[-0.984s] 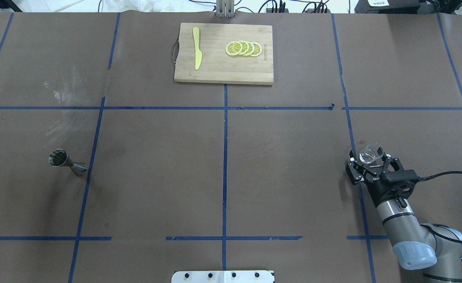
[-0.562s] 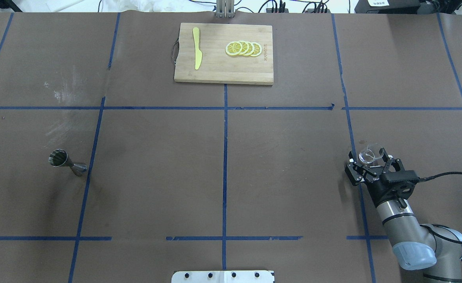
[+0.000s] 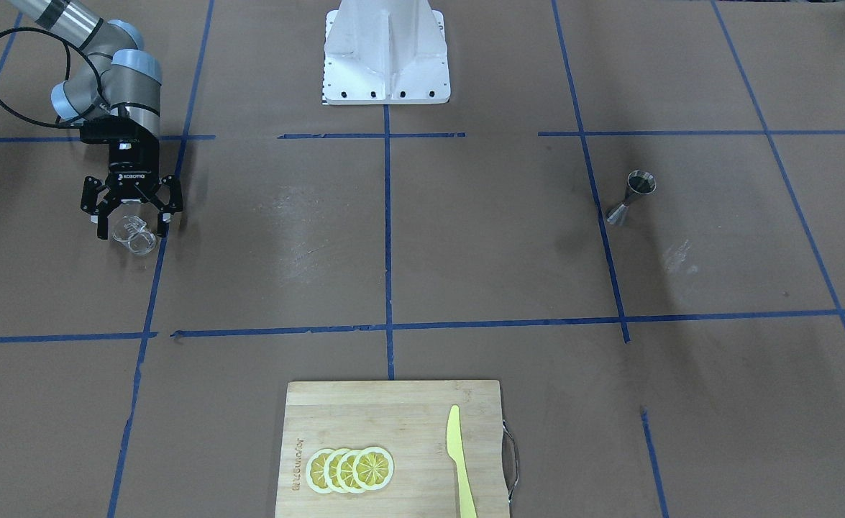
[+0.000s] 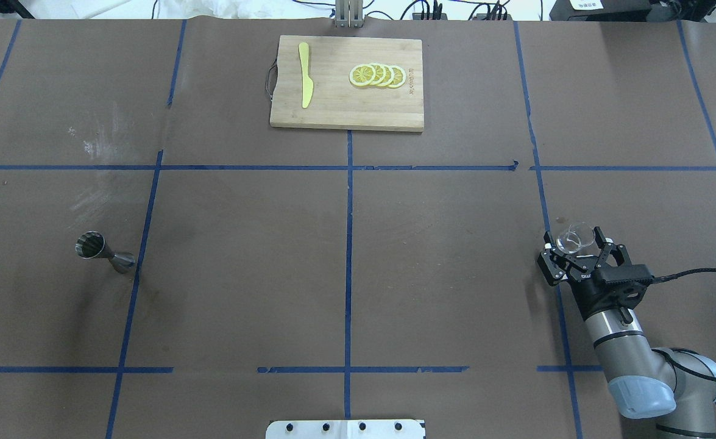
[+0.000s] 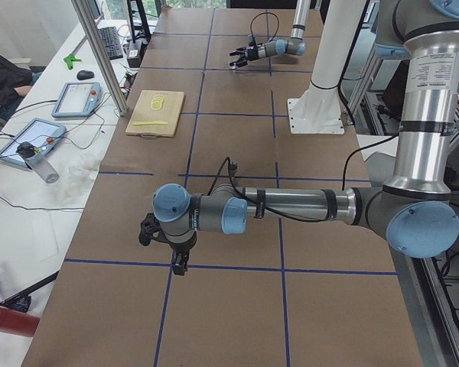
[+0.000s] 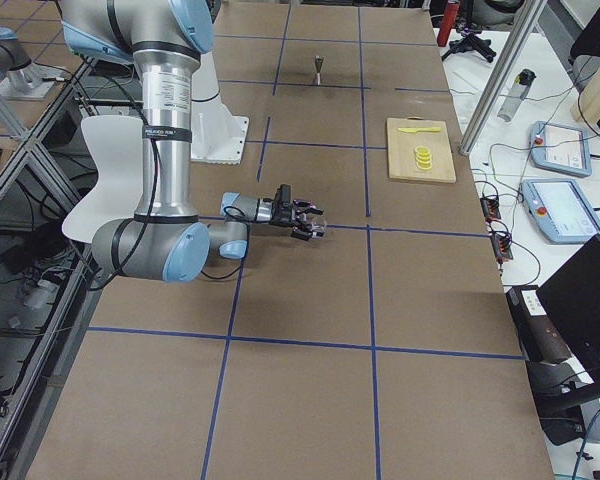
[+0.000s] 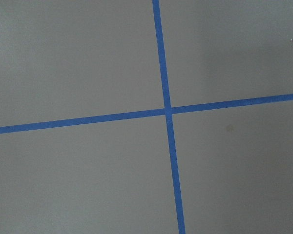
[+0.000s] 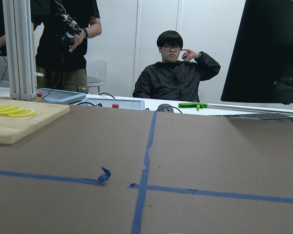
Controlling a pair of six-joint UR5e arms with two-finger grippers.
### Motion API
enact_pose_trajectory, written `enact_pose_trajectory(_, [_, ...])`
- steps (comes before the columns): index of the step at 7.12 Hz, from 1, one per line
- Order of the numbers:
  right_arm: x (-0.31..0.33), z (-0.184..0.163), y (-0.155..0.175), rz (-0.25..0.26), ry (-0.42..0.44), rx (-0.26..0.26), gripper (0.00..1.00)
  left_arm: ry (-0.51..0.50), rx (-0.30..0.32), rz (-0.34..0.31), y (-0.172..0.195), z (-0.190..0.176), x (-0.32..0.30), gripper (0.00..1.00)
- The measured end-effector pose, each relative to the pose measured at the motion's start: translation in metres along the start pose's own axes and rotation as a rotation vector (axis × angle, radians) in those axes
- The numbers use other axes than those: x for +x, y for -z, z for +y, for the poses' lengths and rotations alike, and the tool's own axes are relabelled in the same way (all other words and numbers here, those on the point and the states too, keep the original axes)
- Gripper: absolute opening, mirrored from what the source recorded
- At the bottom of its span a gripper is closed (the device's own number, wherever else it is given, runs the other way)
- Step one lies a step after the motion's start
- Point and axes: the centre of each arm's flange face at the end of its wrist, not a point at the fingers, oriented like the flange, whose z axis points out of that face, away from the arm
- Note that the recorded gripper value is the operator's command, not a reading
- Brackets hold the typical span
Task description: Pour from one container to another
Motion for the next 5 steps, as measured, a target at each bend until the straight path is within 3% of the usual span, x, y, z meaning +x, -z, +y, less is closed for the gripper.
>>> enact_pose_trajectory(2, [-0.008,-0.018,0.002,0.003,0.0,0.034,1.0,-0.001,0.0,0.0,0.0,0.0,0.0,1.0])
enact_pose_trajectory(5, [-0.014,-0.051,0.001,-0.022,0.058,0.011,1.0,0.001,-0.001,0.0,-0.001,0.001,0.0,1.0])
